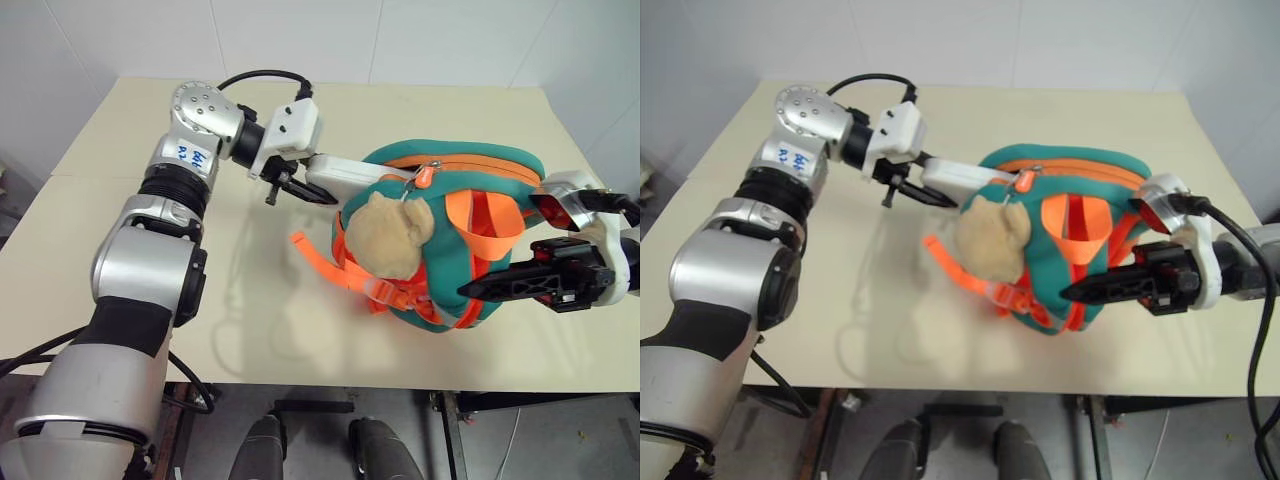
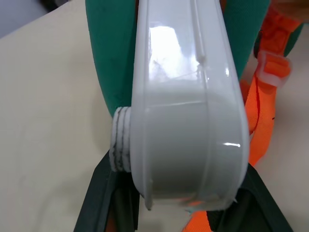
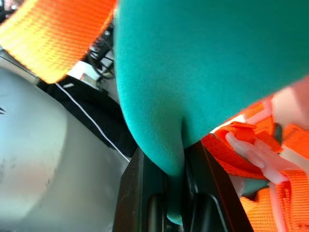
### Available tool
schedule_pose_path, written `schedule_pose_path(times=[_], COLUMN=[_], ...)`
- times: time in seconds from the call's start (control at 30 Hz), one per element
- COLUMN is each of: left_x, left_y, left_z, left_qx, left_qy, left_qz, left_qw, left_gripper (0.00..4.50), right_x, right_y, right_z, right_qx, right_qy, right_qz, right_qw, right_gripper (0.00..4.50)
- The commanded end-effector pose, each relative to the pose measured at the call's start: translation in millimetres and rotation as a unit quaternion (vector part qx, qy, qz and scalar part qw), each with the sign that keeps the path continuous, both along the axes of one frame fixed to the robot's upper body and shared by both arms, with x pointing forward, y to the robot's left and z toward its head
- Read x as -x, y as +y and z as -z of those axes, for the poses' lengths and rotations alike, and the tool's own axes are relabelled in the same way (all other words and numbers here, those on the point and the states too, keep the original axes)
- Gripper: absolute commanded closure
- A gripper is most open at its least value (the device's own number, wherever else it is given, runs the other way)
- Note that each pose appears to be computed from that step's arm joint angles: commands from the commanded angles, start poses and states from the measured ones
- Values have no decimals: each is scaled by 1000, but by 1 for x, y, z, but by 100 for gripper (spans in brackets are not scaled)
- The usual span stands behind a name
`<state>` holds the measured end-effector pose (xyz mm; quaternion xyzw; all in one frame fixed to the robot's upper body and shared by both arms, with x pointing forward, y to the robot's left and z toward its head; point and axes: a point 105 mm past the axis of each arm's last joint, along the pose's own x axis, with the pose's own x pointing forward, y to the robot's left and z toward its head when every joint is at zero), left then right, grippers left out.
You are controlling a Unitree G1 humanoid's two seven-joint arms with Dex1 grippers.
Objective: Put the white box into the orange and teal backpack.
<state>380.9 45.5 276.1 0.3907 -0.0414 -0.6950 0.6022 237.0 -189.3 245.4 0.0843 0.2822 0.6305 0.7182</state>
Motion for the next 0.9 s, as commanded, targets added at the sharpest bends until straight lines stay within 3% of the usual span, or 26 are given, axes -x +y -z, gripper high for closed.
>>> schedule_pose_path(times=[0.03, 0.17, 0.33, 0.53, 0.9], left_x=[19, 23, 25, 21, 0], left_y=[-25, -55, -79, -66, 24], left_z=[13, 29, 29, 16, -9], left_qx=[-28, -20, 11, 34, 57], left_qy=[28, 38, 49, 43, 21], left_qz=[85, 98, 87, 74, -23], left_qw=[996, 994, 995, 996, 998], left_gripper=[322, 322, 169, 1, 1], right_x=[-2, -4, -2, -1, -7], right_y=[-6, 0, 10, 14, 20], right_z=[-2, -1, 0, -1, 3], right_qx=[7, 0, -14, -25, -36], right_qy=[-11, -20, -21, -26, -28], right_qz=[-3, -10, -17, -13, -11], right_qw=[1000, 1000, 1000, 999, 999], right_gripper=[448, 448, 448, 448, 448])
